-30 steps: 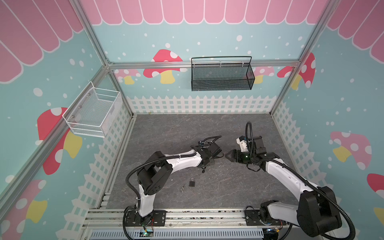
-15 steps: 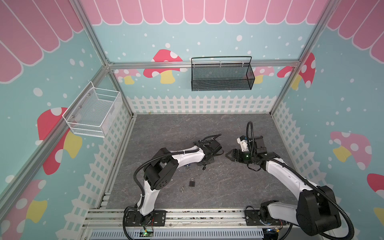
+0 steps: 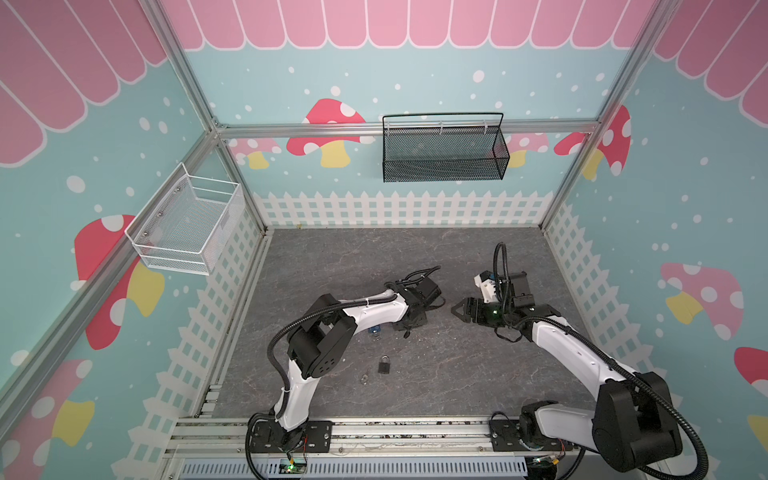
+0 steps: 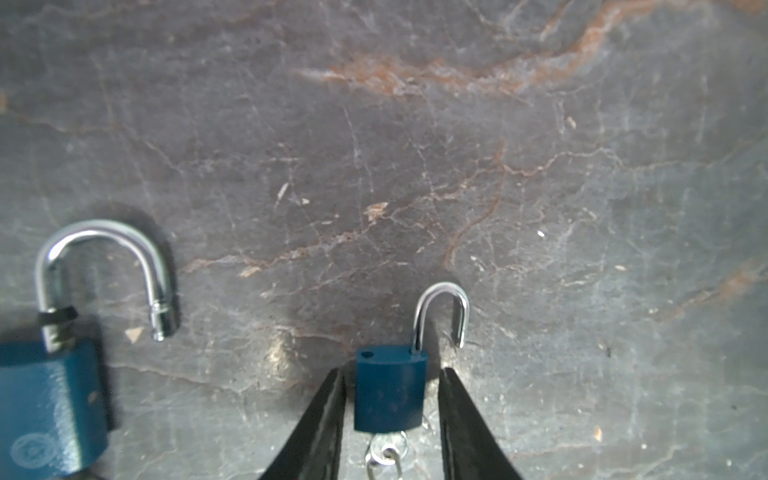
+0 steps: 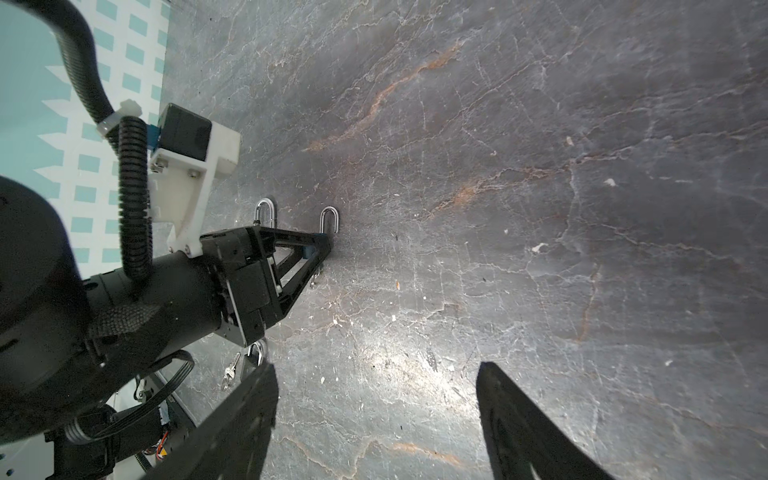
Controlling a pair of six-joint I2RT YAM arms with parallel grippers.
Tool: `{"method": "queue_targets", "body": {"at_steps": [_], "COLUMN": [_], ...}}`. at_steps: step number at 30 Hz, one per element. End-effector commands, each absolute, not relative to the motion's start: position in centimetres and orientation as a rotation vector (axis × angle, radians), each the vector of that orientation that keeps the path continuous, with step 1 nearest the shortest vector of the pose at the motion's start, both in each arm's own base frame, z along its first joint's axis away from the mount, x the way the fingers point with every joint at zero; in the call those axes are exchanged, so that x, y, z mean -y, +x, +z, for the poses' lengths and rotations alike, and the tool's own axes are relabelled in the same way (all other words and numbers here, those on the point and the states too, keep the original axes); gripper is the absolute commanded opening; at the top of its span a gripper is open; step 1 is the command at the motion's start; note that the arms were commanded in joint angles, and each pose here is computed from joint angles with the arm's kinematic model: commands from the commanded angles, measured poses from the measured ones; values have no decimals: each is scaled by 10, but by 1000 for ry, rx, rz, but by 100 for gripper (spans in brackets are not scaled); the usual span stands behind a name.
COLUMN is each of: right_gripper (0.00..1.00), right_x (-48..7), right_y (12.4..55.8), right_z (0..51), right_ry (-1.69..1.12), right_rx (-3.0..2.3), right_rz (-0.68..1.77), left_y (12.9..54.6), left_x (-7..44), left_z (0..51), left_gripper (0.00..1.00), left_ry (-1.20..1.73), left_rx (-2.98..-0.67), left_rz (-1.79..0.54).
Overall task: Unlock with the key
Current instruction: 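Lower the blue padlock with the left gripper while the right gripper draws back, then open the left gripper to release the blue padlock, then withdraw the left gripper while the right gripper reaches toward the black padlock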
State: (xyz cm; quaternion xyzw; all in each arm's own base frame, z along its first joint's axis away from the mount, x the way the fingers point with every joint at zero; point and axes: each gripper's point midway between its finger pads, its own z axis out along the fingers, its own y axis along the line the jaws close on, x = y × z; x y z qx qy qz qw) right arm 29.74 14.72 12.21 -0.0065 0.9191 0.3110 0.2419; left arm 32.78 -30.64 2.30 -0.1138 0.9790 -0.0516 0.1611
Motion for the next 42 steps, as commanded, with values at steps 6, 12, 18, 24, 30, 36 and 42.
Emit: {"method": "queue_targets", "body": {"at_steps": [6,12,18,24,30,36,42], "right_gripper": [78,78,77,77,76,76,74], "right_x": [-144,-149,-157,-180,-222,-251,-294], "right_y": [296,295,296,289,272,254,225], "right_z": [138,146,148,141,136,134,123], "right_ry": [-58,-81,-95,-121,-214,-244,-337], "right_rx": [-2463,-2446,-2465,-2513,-2569,-2607,-2685], "right_rz": [827,866,889,876,864,848,841], "left_y": [330,328,320,303,281,258,235], "left_x": [300,291,271,238,208,175,145], "left_z": [62,115,162,194,203,197,193], "left_gripper": [44,46,51,61,66,66,66], "left_ry": [-345,-359,-361,-330,-275,-264,-273], "left_rx": [-2743,-2626,-2503,-2402,-2369,-2368,-2361], "left_rz": [-220,-336,-456,-536,-606,-610,-591]}}
